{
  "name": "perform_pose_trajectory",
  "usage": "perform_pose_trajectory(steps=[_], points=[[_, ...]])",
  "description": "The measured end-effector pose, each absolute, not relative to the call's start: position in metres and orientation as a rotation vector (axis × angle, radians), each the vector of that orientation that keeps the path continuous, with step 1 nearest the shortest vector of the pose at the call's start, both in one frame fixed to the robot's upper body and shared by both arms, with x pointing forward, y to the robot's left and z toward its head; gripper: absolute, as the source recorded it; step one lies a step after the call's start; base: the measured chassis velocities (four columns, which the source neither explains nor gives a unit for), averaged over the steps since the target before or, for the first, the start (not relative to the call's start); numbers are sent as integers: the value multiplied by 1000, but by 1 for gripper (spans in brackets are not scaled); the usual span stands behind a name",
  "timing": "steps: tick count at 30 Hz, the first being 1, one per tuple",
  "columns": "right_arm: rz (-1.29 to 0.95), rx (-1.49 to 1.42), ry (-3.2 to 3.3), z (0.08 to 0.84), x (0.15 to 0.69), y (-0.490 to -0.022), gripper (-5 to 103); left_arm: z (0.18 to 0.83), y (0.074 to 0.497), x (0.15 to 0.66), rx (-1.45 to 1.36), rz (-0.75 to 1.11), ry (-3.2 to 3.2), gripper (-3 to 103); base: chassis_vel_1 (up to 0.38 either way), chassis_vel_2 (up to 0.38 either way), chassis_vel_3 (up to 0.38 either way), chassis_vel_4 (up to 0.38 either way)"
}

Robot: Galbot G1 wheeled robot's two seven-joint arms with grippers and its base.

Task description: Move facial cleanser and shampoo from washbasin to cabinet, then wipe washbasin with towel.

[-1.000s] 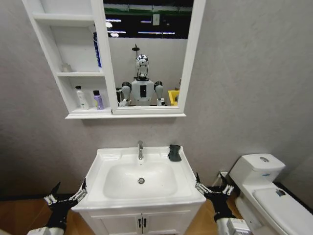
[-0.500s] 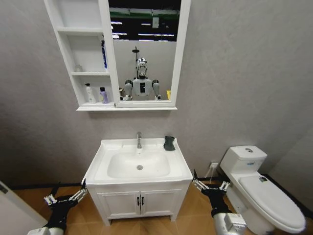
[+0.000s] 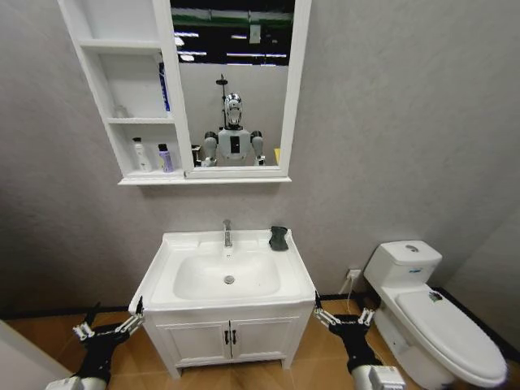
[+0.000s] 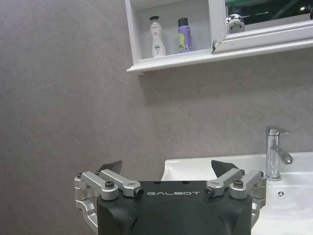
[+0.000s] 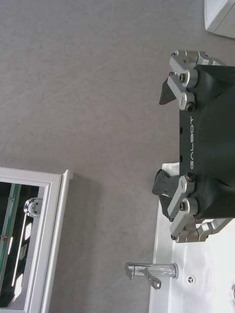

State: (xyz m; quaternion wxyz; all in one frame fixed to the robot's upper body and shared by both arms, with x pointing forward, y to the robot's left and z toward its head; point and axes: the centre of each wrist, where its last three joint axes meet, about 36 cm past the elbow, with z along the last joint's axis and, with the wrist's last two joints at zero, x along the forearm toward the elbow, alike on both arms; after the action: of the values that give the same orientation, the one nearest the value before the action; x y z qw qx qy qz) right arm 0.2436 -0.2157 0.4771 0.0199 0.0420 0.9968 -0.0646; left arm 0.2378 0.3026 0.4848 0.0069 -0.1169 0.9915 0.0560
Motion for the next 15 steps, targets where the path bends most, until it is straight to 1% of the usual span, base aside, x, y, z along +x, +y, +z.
perform_pose_trajectory(steps=[8, 15], points=[[-208, 125, 3099, 476, 239, -214, 100, 485, 303, 238, -366, 175, 3101, 100, 0, 0, 0, 0], [-213, 125, 3098, 475, 237, -213, 100, 485, 303, 238, -366, 175, 3101, 100, 94, -29, -84, 13]])
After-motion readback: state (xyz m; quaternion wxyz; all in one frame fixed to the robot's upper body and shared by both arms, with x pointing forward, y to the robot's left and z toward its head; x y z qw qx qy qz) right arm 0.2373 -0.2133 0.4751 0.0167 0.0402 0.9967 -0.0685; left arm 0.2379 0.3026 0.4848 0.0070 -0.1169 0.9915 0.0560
